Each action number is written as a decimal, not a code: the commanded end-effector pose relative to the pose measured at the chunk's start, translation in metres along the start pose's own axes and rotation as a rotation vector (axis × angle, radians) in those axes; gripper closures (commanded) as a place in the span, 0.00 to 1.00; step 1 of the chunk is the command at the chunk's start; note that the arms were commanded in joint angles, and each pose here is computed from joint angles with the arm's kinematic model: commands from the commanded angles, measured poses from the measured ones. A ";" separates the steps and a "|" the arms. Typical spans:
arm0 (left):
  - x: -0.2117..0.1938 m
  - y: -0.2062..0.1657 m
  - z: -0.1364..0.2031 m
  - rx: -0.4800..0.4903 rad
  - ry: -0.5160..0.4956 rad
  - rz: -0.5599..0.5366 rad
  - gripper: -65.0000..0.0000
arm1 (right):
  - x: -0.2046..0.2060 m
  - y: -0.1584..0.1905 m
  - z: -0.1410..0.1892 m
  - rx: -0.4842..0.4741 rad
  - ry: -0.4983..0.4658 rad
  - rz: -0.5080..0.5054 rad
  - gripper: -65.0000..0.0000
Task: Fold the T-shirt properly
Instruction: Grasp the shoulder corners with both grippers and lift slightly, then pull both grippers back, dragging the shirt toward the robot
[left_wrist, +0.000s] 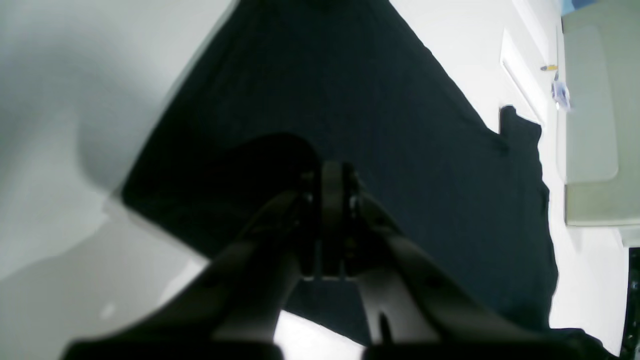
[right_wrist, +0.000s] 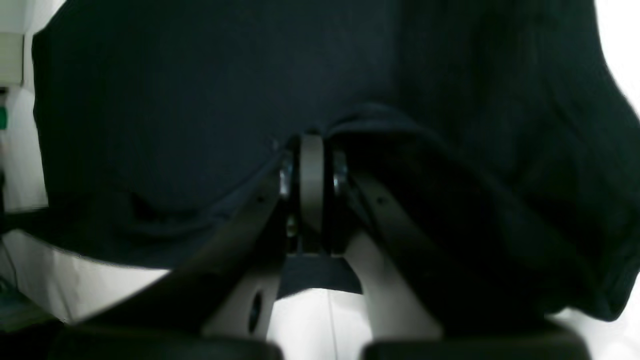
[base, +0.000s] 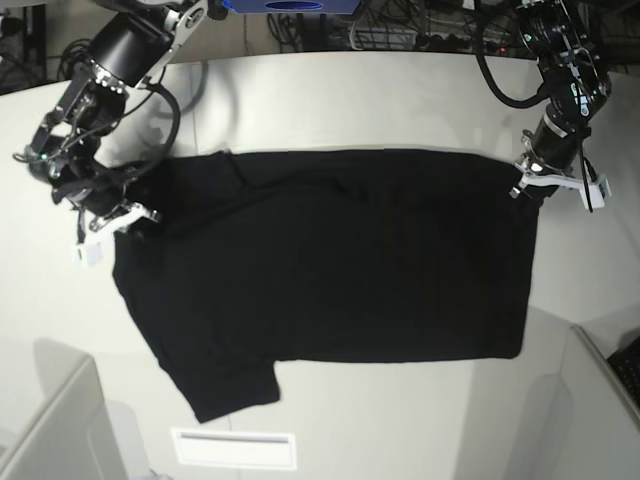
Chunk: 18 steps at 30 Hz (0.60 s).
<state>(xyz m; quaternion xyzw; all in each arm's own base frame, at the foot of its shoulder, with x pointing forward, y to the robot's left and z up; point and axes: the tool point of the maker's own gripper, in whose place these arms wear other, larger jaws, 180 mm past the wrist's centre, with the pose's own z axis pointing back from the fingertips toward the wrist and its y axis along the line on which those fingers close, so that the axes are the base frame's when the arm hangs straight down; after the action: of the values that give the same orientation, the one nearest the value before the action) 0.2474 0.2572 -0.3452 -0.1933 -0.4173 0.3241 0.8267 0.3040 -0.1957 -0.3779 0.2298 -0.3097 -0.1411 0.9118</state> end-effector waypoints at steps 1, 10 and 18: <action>0.008 -0.002 0.001 -0.012 -0.024 -0.005 1.00 | 0.024 0.004 0.004 -0.004 -0.057 0.022 1.00; 0.011 0.014 -0.013 0.040 -0.019 0.076 1.00 | 0.048 0.010 -0.017 0.017 -0.074 -0.003 1.00; 0.029 -0.001 -0.023 0.011 -0.054 0.093 1.00 | 0.053 0.024 -0.034 0.052 -0.093 0.024 1.00</action>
<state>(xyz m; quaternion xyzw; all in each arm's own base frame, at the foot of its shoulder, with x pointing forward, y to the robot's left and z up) 0.2746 0.2711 -0.3526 -0.2007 -0.4110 0.3788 0.8046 0.3543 -0.1798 -0.3814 0.2411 -0.3261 -0.1356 0.9040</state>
